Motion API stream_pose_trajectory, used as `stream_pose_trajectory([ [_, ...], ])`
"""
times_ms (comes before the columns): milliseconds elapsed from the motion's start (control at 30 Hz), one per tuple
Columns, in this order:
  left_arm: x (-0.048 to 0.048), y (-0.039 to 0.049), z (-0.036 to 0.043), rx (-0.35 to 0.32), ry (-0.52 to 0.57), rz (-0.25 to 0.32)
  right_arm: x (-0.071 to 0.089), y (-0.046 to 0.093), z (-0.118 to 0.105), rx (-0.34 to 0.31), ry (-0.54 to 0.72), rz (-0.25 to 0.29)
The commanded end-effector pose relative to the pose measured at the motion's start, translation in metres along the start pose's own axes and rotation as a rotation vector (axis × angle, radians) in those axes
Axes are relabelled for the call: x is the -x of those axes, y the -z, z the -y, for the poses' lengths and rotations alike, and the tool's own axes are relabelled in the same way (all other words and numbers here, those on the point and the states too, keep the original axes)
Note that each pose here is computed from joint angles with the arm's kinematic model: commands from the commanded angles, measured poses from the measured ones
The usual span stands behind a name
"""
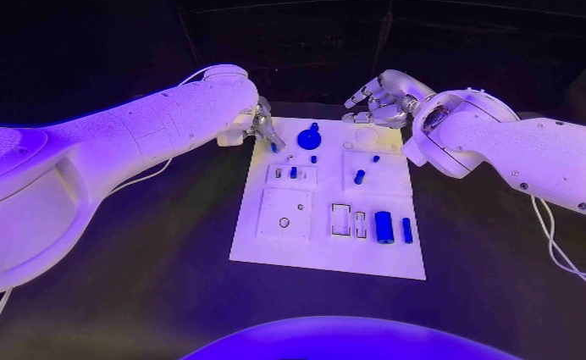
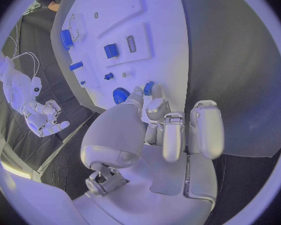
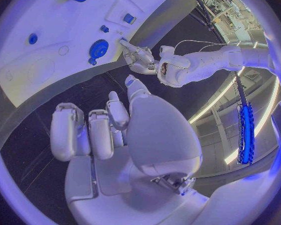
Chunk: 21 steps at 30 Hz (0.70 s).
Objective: Assemble the parts on the task board
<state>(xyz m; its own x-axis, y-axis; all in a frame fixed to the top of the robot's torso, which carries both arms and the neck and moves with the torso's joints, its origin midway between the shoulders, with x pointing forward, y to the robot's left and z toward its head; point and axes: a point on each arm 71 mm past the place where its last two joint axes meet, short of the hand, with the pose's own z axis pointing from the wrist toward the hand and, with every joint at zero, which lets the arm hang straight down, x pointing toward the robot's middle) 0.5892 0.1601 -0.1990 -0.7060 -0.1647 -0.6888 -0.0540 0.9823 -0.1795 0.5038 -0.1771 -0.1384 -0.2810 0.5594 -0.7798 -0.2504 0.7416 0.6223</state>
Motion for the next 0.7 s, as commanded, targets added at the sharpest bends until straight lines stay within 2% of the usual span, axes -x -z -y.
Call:
stream_pose_trajectory([
  [33, 0.0005, 0.0004, 0.0013, -0.007, -0.008, -0.001, 0.0009, -0.0004, -0.0016, 0.006, -0.002, 0.006],
  [433, 0.0038, 0.0007, 0.0023, -0.046, 0.028, 0.042, 0.0007, -0.0008, -0.0016, 0.006, -0.002, 0.005],
  [700, 0.0044, 0.0055, -0.0038, -0.072, 0.094, 0.062, 0.0013, -0.0004, -0.0003, 0.002, 0.000, 0.003],
])
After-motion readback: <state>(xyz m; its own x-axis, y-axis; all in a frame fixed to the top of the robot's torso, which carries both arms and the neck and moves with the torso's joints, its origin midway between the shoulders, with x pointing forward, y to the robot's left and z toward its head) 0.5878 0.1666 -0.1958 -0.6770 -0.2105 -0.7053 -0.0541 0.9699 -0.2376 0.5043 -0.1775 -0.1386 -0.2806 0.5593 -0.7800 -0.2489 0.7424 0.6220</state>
